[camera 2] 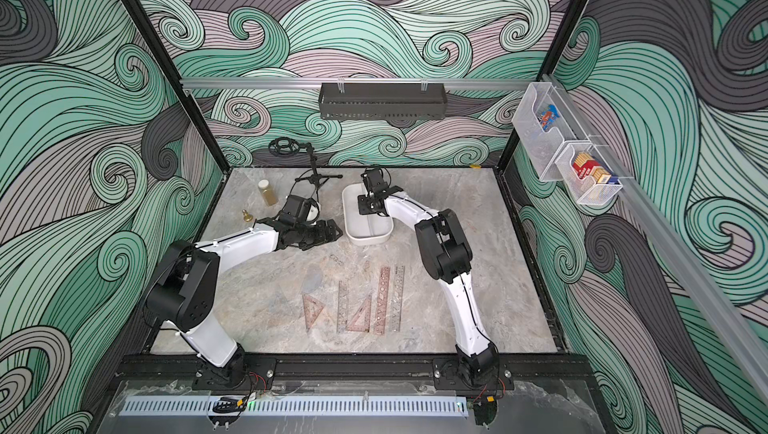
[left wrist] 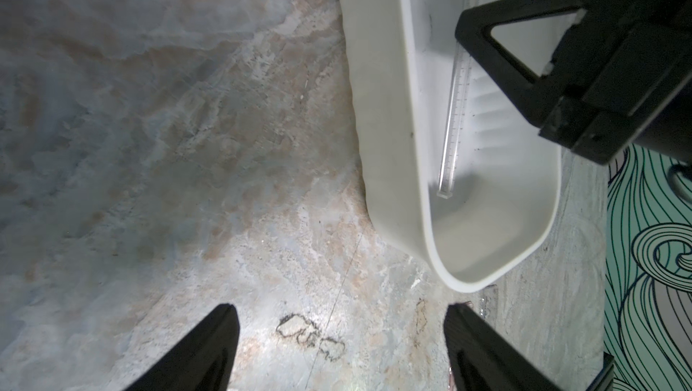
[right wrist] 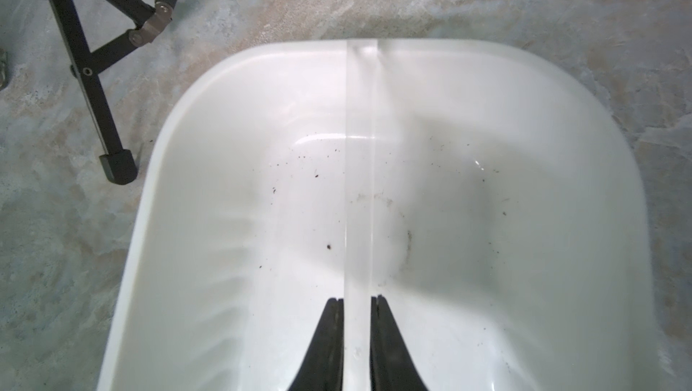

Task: Put the scattered rulers into the storage box
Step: Place the ruler in the storage box, then adjust the storage box at the center of the board.

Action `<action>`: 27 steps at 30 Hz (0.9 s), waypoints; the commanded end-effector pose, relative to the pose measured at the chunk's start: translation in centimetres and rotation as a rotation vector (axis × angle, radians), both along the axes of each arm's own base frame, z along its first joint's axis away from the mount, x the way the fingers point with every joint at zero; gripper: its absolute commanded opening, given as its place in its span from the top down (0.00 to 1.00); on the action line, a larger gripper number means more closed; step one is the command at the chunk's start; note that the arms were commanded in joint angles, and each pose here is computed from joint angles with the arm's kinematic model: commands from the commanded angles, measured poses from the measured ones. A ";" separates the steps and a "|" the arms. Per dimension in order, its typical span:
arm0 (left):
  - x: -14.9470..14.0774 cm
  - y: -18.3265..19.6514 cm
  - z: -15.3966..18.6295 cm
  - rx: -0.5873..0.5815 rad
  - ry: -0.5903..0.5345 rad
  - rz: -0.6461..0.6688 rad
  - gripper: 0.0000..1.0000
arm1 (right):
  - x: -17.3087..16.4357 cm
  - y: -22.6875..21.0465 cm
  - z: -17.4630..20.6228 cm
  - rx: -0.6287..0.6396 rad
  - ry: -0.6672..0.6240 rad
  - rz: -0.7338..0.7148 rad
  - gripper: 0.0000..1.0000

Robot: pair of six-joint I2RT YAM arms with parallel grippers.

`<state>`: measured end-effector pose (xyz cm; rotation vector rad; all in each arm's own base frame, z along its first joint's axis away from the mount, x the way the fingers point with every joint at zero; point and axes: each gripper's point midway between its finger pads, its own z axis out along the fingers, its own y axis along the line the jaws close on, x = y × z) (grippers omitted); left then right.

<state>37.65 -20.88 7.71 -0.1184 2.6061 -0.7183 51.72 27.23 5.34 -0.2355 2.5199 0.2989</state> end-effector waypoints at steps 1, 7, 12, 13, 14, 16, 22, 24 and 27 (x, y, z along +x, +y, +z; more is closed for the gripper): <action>0.8 -0.7 1.1 -0.036 -0.021 -0.005 0.10 | -0.7 0.3 0.7 0.016 0.009 0.003 0.84; 0.7 -0.8 0.7 -0.036 -0.014 -0.009 0.10 | -0.5 0.6 0.3 0.033 0.021 0.011 0.70; 0.7 -1.1 0.8 -0.053 -0.009 -0.015 0.10 | -1.2 1.1 4.6 0.091 -0.024 0.045 0.63; 0.7 -1.2 1.0 -0.057 -0.012 -0.015 0.10 | -1.7 1.0 5.6 0.097 -0.038 0.052 0.62; 0.7 -1.2 1.0 -0.059 -0.012 -0.015 0.10 | -2.3 1.0 6.7 0.101 -0.054 0.062 0.62; 0.7 -1.2 1.1 -0.063 -0.012 -0.013 0.11 | -3.8 0.5 7.9 0.091 -0.082 0.079 0.62; 0.8 -1.2 1.3 -0.064 -0.024 -0.013 0.10 | -9.5 -1.2 9.9 0.091 -0.180 0.115 0.70; 0.9 -1.1 1.4 -0.062 -0.029 -0.012 0.10 | -11.5 -0.8 9.2 0.094 -0.186 0.149 0.74; 0.8 -0.9 1.8 -0.052 -0.039 -0.012 0.10 | -14.1 0.3 7.2 0.108 -0.166 0.194 0.78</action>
